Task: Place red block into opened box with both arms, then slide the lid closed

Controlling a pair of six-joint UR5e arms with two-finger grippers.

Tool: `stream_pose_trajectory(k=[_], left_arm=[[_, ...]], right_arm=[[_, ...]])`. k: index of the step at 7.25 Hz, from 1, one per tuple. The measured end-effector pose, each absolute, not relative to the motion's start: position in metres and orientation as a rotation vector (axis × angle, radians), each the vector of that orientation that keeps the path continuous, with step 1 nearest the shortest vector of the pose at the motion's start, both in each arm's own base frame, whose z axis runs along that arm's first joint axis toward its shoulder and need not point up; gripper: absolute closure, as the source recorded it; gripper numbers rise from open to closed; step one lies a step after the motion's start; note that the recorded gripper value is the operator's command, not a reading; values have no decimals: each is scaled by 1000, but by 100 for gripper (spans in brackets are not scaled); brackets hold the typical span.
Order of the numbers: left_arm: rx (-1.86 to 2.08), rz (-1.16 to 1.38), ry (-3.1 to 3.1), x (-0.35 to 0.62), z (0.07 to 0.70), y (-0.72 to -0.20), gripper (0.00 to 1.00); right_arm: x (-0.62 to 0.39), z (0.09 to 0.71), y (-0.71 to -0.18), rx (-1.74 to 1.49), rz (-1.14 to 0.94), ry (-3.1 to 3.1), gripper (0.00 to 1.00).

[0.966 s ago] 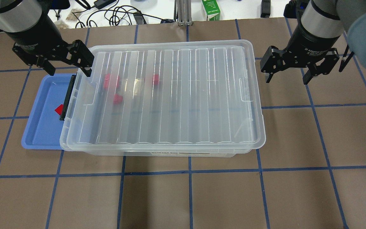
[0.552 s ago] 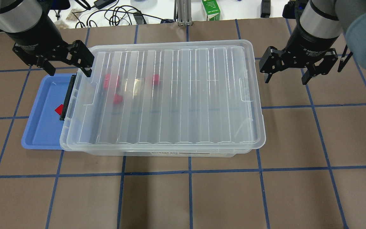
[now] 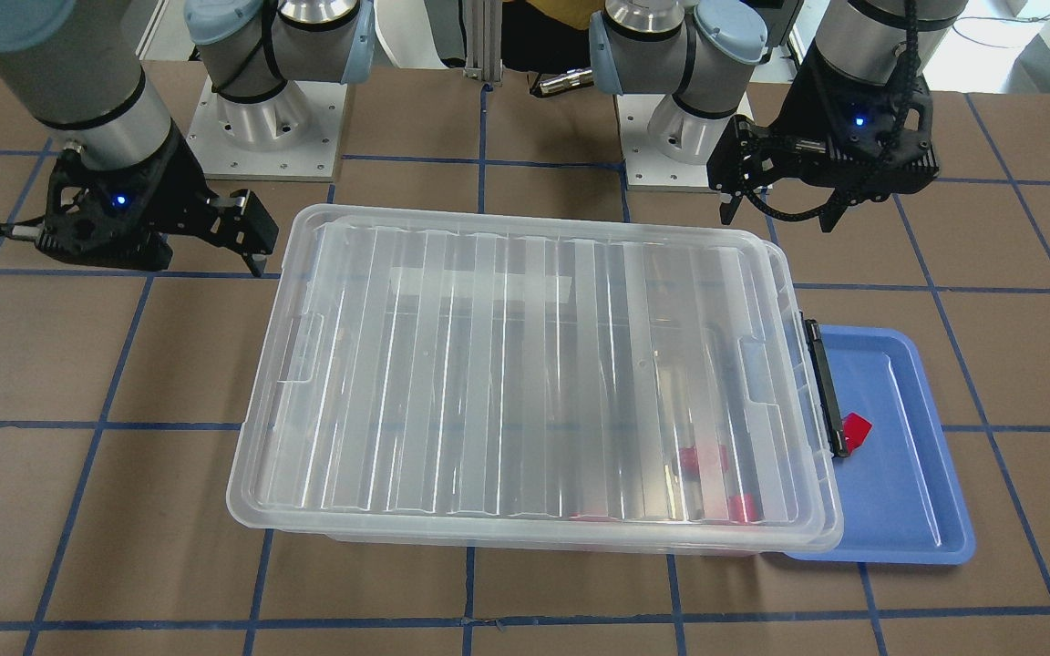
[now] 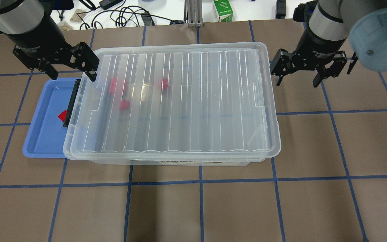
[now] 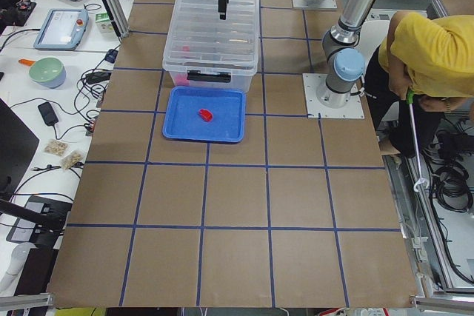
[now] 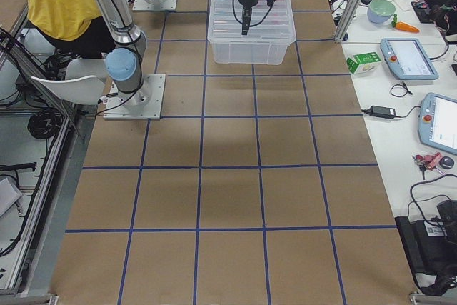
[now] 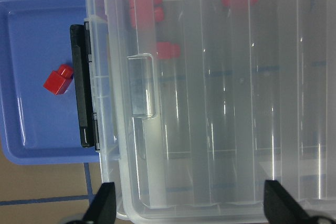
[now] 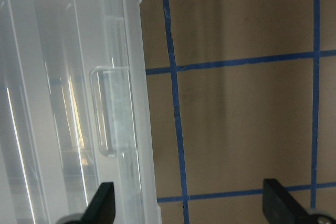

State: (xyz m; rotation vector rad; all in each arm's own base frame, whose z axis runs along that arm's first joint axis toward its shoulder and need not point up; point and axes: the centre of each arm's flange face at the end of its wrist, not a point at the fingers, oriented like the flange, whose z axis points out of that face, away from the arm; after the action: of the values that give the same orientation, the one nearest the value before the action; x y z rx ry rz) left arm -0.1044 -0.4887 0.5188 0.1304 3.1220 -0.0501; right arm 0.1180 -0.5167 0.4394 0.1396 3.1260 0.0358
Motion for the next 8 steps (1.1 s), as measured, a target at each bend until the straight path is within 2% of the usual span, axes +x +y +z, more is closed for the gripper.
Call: stream_pose_trajectory(k=[3,8], left_arm=[[130,-48,3121,-104,518,-489,0],[131,-49,3124,-105,518,-489,0]], right_arm=[[118,389,-555,130,53,3130,0],[119,356,-568,107,137,3122,0]])
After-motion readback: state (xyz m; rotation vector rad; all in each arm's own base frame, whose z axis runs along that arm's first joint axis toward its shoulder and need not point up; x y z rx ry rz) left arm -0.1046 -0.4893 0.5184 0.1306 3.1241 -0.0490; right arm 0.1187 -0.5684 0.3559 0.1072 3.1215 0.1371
